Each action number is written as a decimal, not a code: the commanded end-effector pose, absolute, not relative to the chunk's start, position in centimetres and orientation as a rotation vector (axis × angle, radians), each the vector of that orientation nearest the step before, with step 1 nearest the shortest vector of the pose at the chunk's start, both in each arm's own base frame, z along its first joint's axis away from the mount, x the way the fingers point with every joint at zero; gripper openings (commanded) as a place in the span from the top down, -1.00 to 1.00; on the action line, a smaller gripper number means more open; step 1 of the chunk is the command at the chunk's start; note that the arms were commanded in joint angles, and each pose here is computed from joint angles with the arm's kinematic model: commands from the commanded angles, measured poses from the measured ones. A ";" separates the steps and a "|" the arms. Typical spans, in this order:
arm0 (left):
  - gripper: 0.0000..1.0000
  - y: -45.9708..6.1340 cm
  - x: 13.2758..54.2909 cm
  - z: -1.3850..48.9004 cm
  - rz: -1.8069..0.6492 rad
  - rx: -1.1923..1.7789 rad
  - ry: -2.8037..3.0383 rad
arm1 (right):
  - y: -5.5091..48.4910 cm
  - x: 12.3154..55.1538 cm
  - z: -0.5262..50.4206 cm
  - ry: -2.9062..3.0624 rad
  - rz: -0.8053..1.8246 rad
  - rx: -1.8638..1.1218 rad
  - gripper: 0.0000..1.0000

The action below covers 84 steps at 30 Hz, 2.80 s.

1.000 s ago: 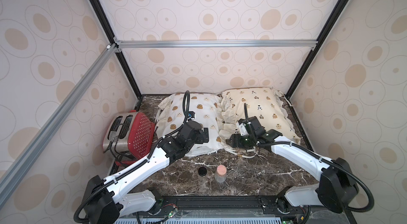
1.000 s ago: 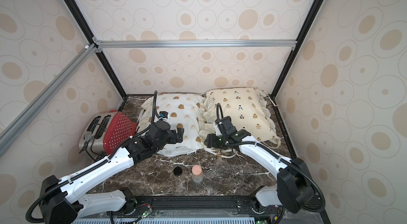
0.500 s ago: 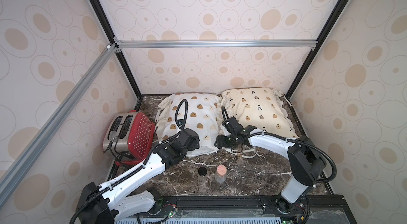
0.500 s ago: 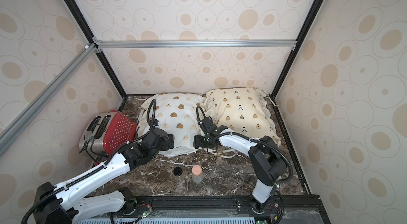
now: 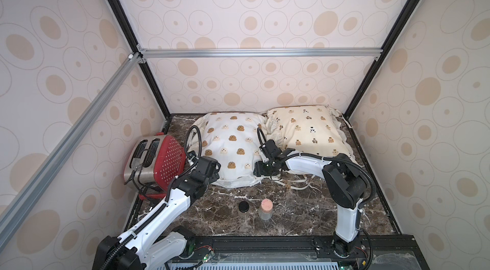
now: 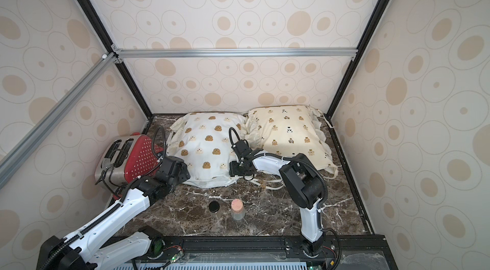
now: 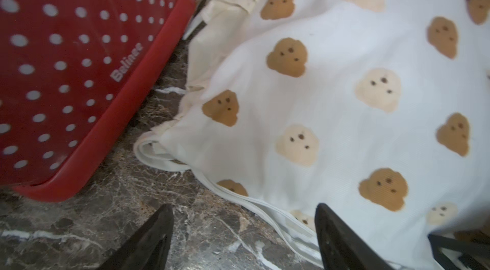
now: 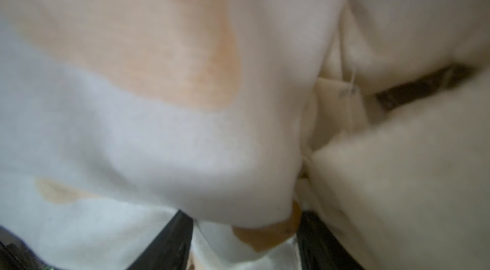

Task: Zip up pillowcases
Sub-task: Adjust the pillowcase at the center of the board.

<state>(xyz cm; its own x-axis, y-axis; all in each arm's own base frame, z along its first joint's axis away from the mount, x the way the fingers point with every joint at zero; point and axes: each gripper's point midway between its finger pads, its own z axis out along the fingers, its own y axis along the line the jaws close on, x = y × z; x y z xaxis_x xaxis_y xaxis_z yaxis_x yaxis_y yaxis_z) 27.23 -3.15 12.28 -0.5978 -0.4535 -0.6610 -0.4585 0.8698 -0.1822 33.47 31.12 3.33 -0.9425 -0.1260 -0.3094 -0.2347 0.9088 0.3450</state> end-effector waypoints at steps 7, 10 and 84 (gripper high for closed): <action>-0.47 -0.2 27.8 10.6 -0.018 -0.869 2.276 | 28.5 38.3 2.7 2.772 0.462 -0.210 -0.28; -0.41 0.2 28.7 9.9 -0.045 -0.911 2.270 | 27.4 39.4 3.0 2.772 0.468 -0.185 -0.28; 1.00 -1.6 31.6 9.8 -0.137 -0.842 2.318 | 31.8 42.5 8.4 2.480 0.975 0.345 1.00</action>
